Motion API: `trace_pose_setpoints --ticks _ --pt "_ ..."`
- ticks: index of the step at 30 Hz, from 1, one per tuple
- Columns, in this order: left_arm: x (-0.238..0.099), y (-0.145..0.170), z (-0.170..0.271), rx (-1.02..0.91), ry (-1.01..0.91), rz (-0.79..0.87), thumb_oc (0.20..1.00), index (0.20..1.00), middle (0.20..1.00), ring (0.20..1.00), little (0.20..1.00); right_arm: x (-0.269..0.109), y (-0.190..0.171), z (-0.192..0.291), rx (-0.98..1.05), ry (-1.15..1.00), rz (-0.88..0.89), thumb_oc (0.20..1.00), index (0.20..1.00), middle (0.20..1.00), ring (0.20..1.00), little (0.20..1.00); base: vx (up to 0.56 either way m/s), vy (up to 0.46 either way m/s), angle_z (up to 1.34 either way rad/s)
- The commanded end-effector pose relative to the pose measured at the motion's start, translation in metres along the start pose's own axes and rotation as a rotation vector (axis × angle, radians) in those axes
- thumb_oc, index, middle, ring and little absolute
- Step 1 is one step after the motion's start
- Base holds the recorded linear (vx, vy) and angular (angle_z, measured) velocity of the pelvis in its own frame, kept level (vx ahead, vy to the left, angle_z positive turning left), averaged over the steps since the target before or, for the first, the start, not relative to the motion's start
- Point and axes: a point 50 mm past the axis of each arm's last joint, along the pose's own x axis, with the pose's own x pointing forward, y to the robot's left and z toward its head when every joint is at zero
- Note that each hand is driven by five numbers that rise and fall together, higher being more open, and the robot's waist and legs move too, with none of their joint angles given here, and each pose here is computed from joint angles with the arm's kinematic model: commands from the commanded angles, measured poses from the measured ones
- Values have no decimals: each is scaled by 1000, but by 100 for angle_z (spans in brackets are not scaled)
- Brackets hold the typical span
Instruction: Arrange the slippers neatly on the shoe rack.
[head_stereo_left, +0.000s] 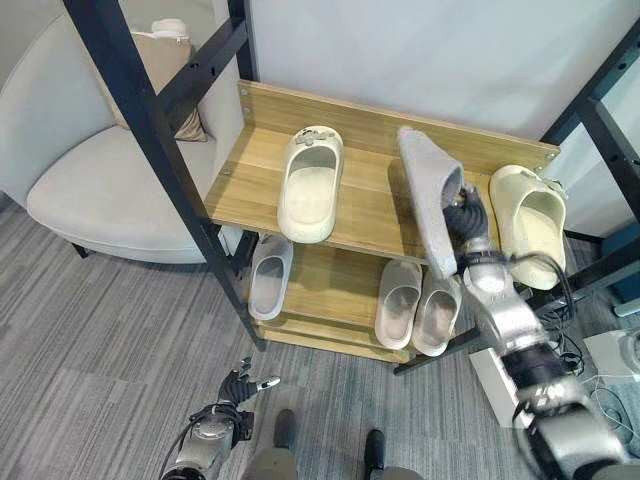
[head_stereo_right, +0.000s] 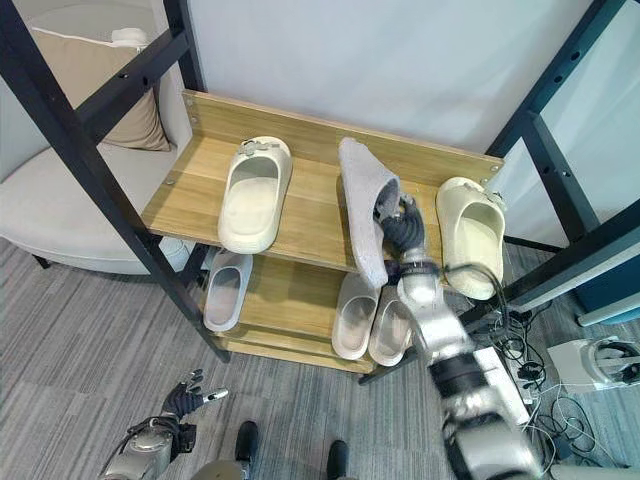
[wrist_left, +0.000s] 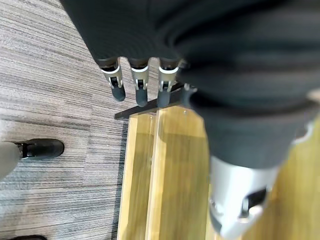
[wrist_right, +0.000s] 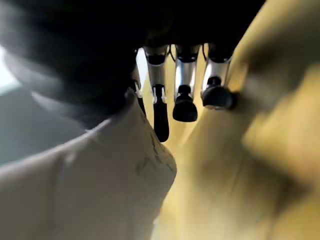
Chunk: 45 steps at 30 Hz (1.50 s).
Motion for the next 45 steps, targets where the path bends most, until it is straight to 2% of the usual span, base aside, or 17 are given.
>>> trace_pose_setpoints --ticks 1,3,4,8,12,13,17,19,21,24,27,30,41,42,44,45 --pt "3 4 4 0 -9 12 1000 1000 1000 1000 1000 8 12 61 157 -335 198 200 200 200 200 200 25 -32 -4" --pt "1 7 -1 10 0 12 1000 1000 1000 1000 1000 -10 40 62 132 -293 426 200 200 200 200 200 14 -22 0" --pt "1 7 -1 9 0 12 1000 1000 1000 1000 1000 -11 40 62 131 -292 427 200 200 200 200 200 0 0 0" --pt "2 1 3 18 -24 -2 1000 1000 1000 1000 1000 -33 79 45 92 -182 731 200 200 200 200 200 -7 -9 -1" --pt "4 -2 22 -2 -107 -2 1000 1000 1000 1000 1000 -44 98 3 4 -3 841 200 200 200 200 200 -70 -27 3" --pt "6 -2 34 -11 -154 5 1000 1000 1000 1000 1000 -42 99 -14 -177 19 856 200 200 200 200 200 -175 -41 6" --pt "8 -4 67 -48 -277 31 1000 1000 1000 1000 1000 -29 86 -37 -470 13 728 200 200 200 200 200 -180 -39 12" --pt "7 -10 110 -92 -437 38 1000 1000 1000 1000 1000 -1 68 -40 -782 -101 515 200 200 200 200 200 -442 -83 21" --pt "0 -16 139 -113 -560 13 1000 1000 1000 1000 1000 26 47 -38 -994 -183 323 200 200 200 200 200 -332 -78 35" --pt "-6 -20 159 -125 -644 -23 1000 1000 1000 1000 1000 61 18 -23 -1151 -228 78 200 200 200 200 200 -139 -23 26" --pt "-9 -23 171 -136 -685 -40 1000 1000 1000 1000 1000 83 0 -7 -1196 -225 -58 200 200 200 200 200 -84 -8 30" --pt "-19 -33 186 -159 -746 -106 1000 1000 1000 1000 1000 113 -29 23 -1350 -227 -201 200 200 200 200 200 -71 2 24" --pt "-29 -54 201 -119 -795 -220 1000 1000 1000 1000 1000 141 -46 33 -1433 -74 -257 200 200 200 200 200 6 4 17" --pt "-32 -58 203 -114 -802 -244 1000 1000 1000 1000 1000 147 -59 41 -1478 -7 -320 200 200 200 200 200 33 6 15" --pt "-33 -59 204 -115 -806 -249 1000 1000 1000 1000 1000 148 -62 42 -1473 7 -340 200 200 200 200 200 40 -2 17" --pt "-36 -62 207 -105 -819 -272 1000 1000 1000 1000 1000 148 -76 44 -1510 107 -374 1000 1000 1000 1000 1000 41 -10 15"
